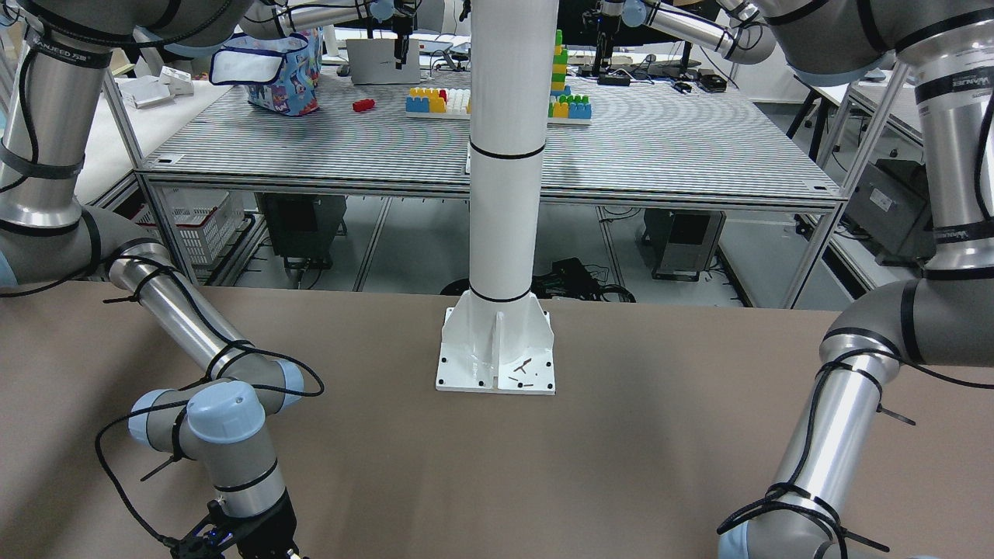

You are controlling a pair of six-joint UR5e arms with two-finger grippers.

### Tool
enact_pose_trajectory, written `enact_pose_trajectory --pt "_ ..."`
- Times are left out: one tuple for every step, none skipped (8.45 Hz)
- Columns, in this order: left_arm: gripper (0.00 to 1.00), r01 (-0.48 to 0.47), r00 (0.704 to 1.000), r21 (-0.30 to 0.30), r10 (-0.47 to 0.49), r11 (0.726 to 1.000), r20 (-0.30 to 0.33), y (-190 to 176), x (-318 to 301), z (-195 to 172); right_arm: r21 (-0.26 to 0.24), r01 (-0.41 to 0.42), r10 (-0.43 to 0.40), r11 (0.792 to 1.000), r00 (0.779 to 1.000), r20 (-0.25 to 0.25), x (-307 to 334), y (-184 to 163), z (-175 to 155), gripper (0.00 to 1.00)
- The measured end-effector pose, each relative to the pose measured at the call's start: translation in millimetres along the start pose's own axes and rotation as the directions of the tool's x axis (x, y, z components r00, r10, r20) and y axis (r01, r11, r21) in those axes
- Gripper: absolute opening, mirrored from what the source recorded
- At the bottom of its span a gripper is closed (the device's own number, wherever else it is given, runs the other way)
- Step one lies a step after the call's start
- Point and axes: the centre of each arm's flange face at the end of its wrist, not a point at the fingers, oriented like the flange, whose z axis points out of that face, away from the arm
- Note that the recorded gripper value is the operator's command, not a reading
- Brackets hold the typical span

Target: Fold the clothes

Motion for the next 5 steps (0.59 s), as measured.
enact_pose_trajectory --pt "0.64 0.006 1.0 0.0 -0.006 1.0 -0.002 0 1 0 -0.017 -0.001 0.001 1.0 1.0 0.012 3 11 -13 0.0" --pt "0.64 0.009 1.0 -0.001 -0.009 1.0 -0.002 1 1 0 -0.042 -0.012 0.013 0.999 1.0 0.025 7 28 -27 0.0" --pt "0.64 0.01 1.0 -0.003 -0.01 1.0 -0.003 3 1 0 -0.074 -0.04 0.043 0.996 0.998 0.042 5 49 -42 0.0" --pt "0.64 0.01 1.0 -0.004 -0.01 1.0 -0.003 4 2 1 -0.122 -0.06 0.066 0.991 0.996 0.052 3 78 -62 0.0" --pt "0.64 0.01 1.0 -0.005 -0.01 1.0 -0.006 5 4 0 -0.184 -0.057 0.068 0.981 0.996 0.057 8 109 -93 0.0"
